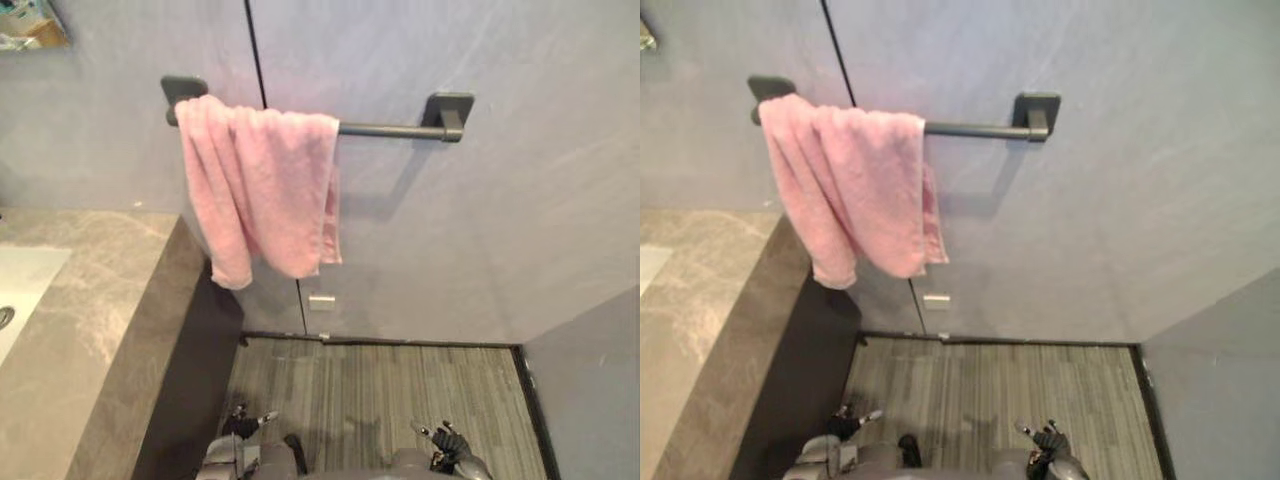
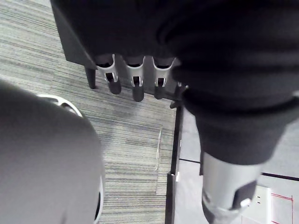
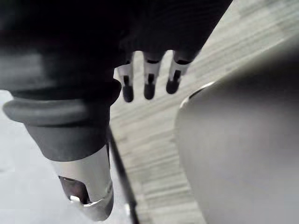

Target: Organize washtable

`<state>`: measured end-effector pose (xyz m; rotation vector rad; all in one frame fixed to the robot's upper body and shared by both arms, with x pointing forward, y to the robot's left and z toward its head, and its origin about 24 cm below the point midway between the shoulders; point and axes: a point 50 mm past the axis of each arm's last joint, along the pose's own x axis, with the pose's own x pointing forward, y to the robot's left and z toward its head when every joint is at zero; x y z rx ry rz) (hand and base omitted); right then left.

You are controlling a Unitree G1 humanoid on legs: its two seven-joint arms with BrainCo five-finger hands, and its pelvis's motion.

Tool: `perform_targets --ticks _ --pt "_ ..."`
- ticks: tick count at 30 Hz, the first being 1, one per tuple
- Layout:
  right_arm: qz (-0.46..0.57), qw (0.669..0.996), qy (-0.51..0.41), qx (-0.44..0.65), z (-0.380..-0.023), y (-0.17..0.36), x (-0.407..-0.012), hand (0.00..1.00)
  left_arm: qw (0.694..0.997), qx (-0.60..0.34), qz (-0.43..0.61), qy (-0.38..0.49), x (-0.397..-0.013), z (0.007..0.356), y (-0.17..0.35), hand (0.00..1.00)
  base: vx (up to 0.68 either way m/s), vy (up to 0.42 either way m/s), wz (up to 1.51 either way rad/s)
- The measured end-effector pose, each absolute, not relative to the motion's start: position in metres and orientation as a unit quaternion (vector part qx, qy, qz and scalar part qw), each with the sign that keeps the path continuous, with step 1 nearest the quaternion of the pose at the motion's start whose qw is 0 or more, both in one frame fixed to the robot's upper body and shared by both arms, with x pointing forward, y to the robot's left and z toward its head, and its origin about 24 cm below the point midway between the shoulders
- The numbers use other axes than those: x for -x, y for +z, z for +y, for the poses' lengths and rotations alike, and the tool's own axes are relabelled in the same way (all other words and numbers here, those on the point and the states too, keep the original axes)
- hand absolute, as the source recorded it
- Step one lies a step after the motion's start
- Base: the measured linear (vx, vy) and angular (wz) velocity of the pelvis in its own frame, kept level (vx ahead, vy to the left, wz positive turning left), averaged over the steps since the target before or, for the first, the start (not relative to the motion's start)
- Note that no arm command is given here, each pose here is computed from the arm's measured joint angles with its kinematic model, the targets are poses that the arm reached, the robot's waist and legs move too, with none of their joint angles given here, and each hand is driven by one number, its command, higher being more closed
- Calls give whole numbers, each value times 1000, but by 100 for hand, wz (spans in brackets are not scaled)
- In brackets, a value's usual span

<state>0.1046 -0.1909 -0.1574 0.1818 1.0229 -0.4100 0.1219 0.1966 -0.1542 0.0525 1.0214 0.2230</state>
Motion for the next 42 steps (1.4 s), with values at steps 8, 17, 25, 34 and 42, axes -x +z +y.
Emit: perform_targets --ticks 8,17,25,34,42 --pt "493 845 -191 -75 -193 -159 -99 0 861 -16 498 108 -113 191 -158 0 140 -62 26" --pt "499 841 -198 -67 -200 -160 -94 0 856 -9 506 106 -105 184 -160 0 25 -36 5" --pt "505 836 -205 -62 -200 -161 -93 0 868 -47 483 108 -117 188 -155 0 13 45 4" --pt "487 846 -213 -41 -206 -158 -94 0 969 -41 216 115 -186 173 -74 0 -46 -9 6" --pt "478 853 -212 -19 -210 -155 -93 0 982 -75 110 133 -204 170 -33 0 -8 -7 -4"
